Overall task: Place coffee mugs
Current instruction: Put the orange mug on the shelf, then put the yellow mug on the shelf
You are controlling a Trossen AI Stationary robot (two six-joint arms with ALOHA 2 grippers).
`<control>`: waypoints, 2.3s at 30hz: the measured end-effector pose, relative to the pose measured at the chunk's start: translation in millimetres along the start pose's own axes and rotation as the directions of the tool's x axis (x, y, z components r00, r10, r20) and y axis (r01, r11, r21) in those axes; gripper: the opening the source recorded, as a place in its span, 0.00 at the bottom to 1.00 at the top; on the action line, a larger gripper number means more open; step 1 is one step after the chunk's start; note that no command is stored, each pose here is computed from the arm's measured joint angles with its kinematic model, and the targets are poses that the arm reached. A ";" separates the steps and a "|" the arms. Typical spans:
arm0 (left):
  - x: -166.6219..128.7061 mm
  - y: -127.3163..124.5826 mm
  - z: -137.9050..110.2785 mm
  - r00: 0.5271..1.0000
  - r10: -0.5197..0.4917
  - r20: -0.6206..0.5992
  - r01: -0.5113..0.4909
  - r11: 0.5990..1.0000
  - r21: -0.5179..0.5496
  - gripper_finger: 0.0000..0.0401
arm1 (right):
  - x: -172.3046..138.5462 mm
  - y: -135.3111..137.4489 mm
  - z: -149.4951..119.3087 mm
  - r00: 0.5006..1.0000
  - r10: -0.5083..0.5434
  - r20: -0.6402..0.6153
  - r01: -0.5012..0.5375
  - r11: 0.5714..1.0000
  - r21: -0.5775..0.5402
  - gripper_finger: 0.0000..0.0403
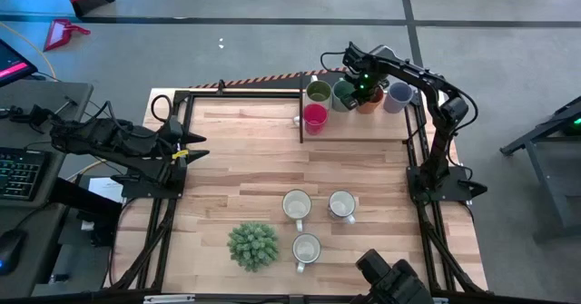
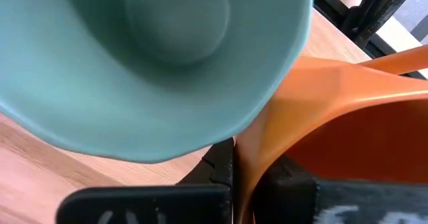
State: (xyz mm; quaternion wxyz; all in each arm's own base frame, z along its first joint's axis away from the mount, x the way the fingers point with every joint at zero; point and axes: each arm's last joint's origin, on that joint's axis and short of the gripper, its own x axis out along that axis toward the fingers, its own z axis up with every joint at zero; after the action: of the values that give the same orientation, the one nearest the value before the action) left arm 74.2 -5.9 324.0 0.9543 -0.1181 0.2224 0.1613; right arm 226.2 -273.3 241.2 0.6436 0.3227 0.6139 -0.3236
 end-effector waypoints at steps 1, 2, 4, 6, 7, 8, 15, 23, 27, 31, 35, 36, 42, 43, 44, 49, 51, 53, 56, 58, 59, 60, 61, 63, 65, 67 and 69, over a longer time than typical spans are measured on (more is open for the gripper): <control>0.0 0.0 0.0 1.000 0.000 0.000 0.000 1.000 0.000 0.51 | 0.0 -0.2 0.0 1.000 -0.004 0.000 0.004 1.000 -0.001 0.00; -0.1 0.0 0.1 1.000 -0.001 0.000 0.001 1.000 0.000 0.51 | 0.2 -0.5 0.1 1.000 -0.013 0.001 0.013 1.000 0.002 0.01; 0.0 0.0 0.0 1.000 0.000 0.000 0.000 1.000 0.000 0.51 | 0.8 -1.3 0.6 0.999 -0.036 0.003 0.036 0.999 0.002 0.03; 0.0 0.0 0.0 1.000 -0.001 -0.001 0.001 1.000 0.000 0.51 | 0.9 -1.7 0.5 0.999 -0.046 0.003 0.046 0.999 0.001 0.04; 0.0 -0.1 0.1 1.000 -0.001 0.000 0.001 1.000 0.000 0.51 | 0.9 -1.7 0.6 0.999 -0.044 0.003 0.044 0.999 0.000 0.05; 0.0 -0.1 0.0 1.000 -0.001 -0.001 0.001 1.000 0.000 0.51 | 0.9 -1.6 0.6 0.999 -0.041 0.003 0.041 0.999 -0.001 0.06; 0.0 0.0 0.0 1.000 -0.001 0.000 0.001 1.000 0.001 0.51 | 1.0 -1.0 0.2 1.000 -0.030 -0.001 0.030 0.999 -0.018 0.15; 0.0 0.0 0.0 1.000 0.000 0.000 0.000 1.000 0.001 0.51 | 0.9 -0.5 -2.7 0.999 -0.007 -0.033 0.006 1.000 -0.016 0.27; 0.0 0.0 0.0 1.000 0.000 0.000 0.000 1.000 0.001 0.51 | -3.6 -0.6 -5.1 1.000 -0.006 -0.027 0.006 1.000 -0.016 0.28; 0.0 0.0 0.0 1.000 0.000 0.000 0.000 1.000 0.001 0.51 | -16.4 -0.9 -10.3 1.000 -0.012 0.012 0.012 1.000 -0.017 0.28; 0.0 0.0 0.0 1.000 0.000 0.000 0.000 1.000 0.002 0.51 | -34.0 -1.2 -17.0 0.998 -0.011 0.056 0.011 1.000 0.002 0.28; 0.0 0.0 0.0 1.000 0.000 0.000 0.000 1.000 0.002 0.51 | -38.8 -1.3 -19.1 0.998 -0.011 0.064 0.010 1.000 0.008 0.28; -0.1 0.0 0.1 1.000 0.000 0.000 0.000 1.000 0.017 0.51 | -78.0 0.7 -36.1 0.987 -0.005 0.159 -0.003 0.999 0.049 0.28; 0.0 0.0 0.0 1.000 0.000 0.000 0.000 1.000 0.018 0.51 | -85.0 2.4 -40.3 0.984 0.011 0.179 -0.020 0.999 0.051 0.28; 0.0 0.0 0.0 1.000 0.001 0.000 -0.001 1.000 0.018 0.51 | -92.7 5.2 -44.9 0.979 0.034 0.203 -0.045 0.998 0.051 0.28; 0.0 0.0 0.0 1.000 0.001 0.000 -0.001 1.000 0.019 0.51 | -126.3 25.0 -75.6 0.940 0.176 0.293 -0.179 0.984 -0.018 0.28; 0.0 0.0 0.0 1.000 0.001 0.000 -0.001 1.000 0.019 0.51 | -138.9 36.6 -90.0 0.919 0.224 0.326 -0.213 0.975 -0.069 0.28; 0.0 0.0 0.0 1.000 0.001 0.000 -0.001 1.000 0.018 0.51 | -152.0 48.6 -105.4 0.891 0.267 0.368 -0.232 0.963 -0.138 0.28; 0.0 0.0 0.3 1.000 0.003 0.005 -0.003 1.000 0.010 0.51 | -171.2 66.7 -132.8 0.841 0.340 0.421 -0.219 0.925 -0.310 0.28; 0.0 -0.3 0.8 1.000 -0.002 0.008 0.002 1.000 -0.004 0.51 | -181.7 73.3 -156.5 0.815 0.388 0.431 -0.195 0.883 -0.427 0.28; 0.0 -0.4 0.7 1.000 -0.005 0.006 0.005 1.000 -0.016 0.51 | -186.1 74.5 -167.9 0.801 0.410 0.436 -0.196 0.868 -0.457 0.28; 0.1 -0.5 0.7 1.000 -0.005 0.006 0.006 1.000 -0.030 0.51 | -190.1 74.3 -178.9 0.784 0.433 0.445 -0.206 0.858 -0.471 0.28; 0.6 -0.9 0.8 1.000 -0.006 0.004 0.006 0.999 -0.045 0.51 | -193.3 73.0 -189.4 0.766 0.451 0.458 -0.215 0.851 -0.479 0.28; 2.7 -3.0 2.3 1.000 -0.013 0.005 0.013 0.997 -0.070 0.51 | -198.1 68.9 -209.8 0.716 0.479 0.508 -0.229 0.848 -0.477 0.28; 7.0 -8.6 7.2 0.999 -0.046 0.025 0.048 0.995 -0.087 0.51 | -199.4 65.2 -226.8 0.646 0.519 0.560 -0.254 0.838 -0.483 0.28; 14.0 -16.7 14.4 0.995 -0.077 0.058 0.082 0.993 -0.086 0.51 | -196.7 63.3 -239.7 0.569 0.577 0.586 -0.284 0.806 -0.519 0.28; 22.4 -25.7 22.9 0.991 -0.094 0.098 0.101 0.993 -0.066 0.51 | -190.2 62.0 -249.4 0.509 0.624 0.593 -0.312 0.776 -0.549 0.28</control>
State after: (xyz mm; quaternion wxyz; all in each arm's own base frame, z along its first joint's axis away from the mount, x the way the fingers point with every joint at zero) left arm 111.3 -17.0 337.6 0.9657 -0.1548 0.1650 0.1275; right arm 124.6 -30.6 422.9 0.9488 0.1877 0.2277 -0.1130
